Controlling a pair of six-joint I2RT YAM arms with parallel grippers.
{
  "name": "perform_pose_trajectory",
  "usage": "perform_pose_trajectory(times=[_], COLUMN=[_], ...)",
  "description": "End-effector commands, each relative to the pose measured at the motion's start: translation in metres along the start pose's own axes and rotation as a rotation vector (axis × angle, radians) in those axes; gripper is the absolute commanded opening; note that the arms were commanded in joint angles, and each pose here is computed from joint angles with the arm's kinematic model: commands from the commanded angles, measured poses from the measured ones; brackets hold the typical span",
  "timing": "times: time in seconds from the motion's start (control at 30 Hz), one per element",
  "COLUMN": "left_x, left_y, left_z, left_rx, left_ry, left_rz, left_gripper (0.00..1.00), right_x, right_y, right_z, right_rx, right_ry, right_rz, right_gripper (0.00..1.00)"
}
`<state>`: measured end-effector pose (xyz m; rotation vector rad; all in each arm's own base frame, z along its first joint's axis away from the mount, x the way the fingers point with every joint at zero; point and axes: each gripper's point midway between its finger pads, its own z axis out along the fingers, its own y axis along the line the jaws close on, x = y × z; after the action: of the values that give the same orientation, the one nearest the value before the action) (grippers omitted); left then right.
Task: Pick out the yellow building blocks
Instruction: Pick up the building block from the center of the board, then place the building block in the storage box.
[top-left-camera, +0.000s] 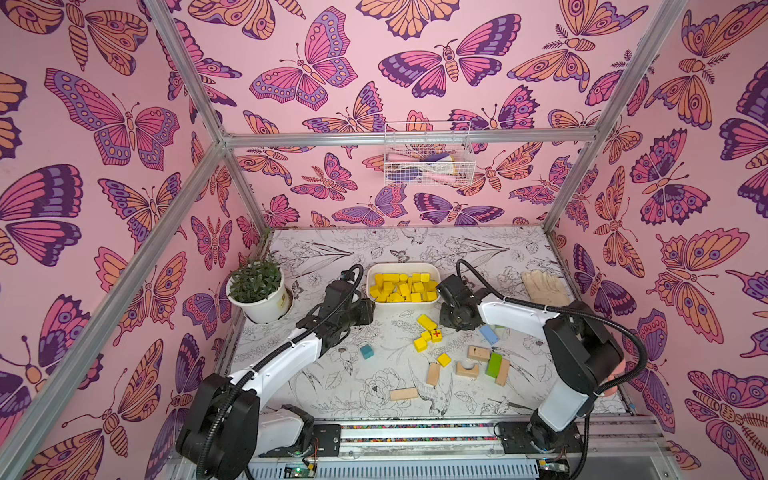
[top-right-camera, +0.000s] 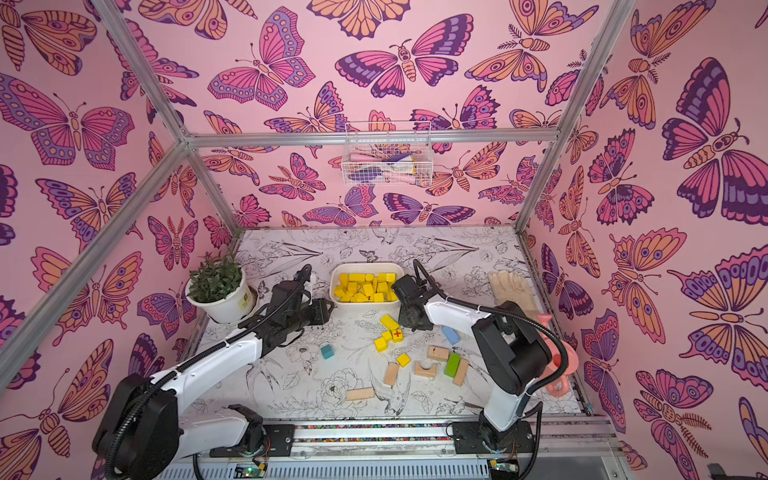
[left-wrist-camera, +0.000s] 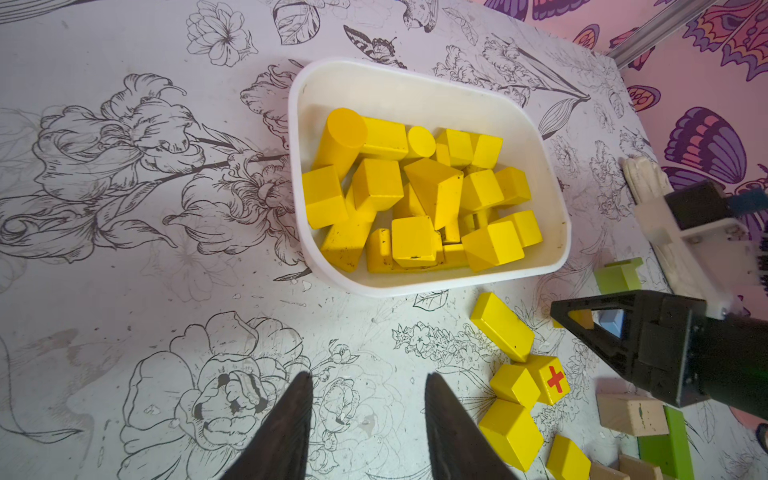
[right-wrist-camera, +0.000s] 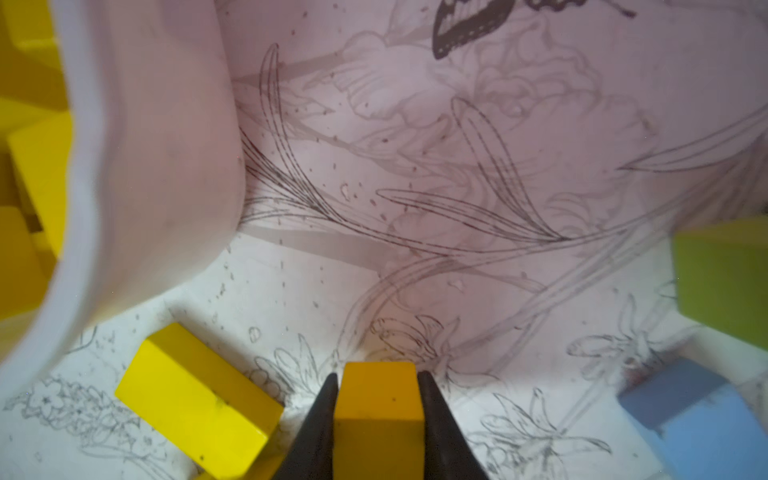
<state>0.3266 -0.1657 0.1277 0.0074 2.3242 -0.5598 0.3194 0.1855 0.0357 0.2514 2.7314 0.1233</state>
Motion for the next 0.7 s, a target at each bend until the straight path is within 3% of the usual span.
perform_pose_trajectory(times=[0.0, 0.27, 0.67], left_x=[0.000, -0.001, 0.003], left_y=[0.003, 0.012, 0.020], left_z=[0.002, 0.000, 0.004], left_rx=[0.004, 0.002, 0.014], left_ry=[0.000, -0.009, -0.002], left_rz=[-0.013, -0.046, -0.081], left_gripper=[0.45, 0.46, 0.45], right_x=[-0.009, -0.025, -0.078], right_y=[-0.001, 0.011, 0.076], right_z=[-0.011, -0.033, -0.062], right_rx=[-0.040, -0.077, -0.216], right_ry=[-0.054, -0.082, -0.104], right_rz=[-0.007, -0.038, -0.086], right_gripper=[0.24, 0.23, 0.24])
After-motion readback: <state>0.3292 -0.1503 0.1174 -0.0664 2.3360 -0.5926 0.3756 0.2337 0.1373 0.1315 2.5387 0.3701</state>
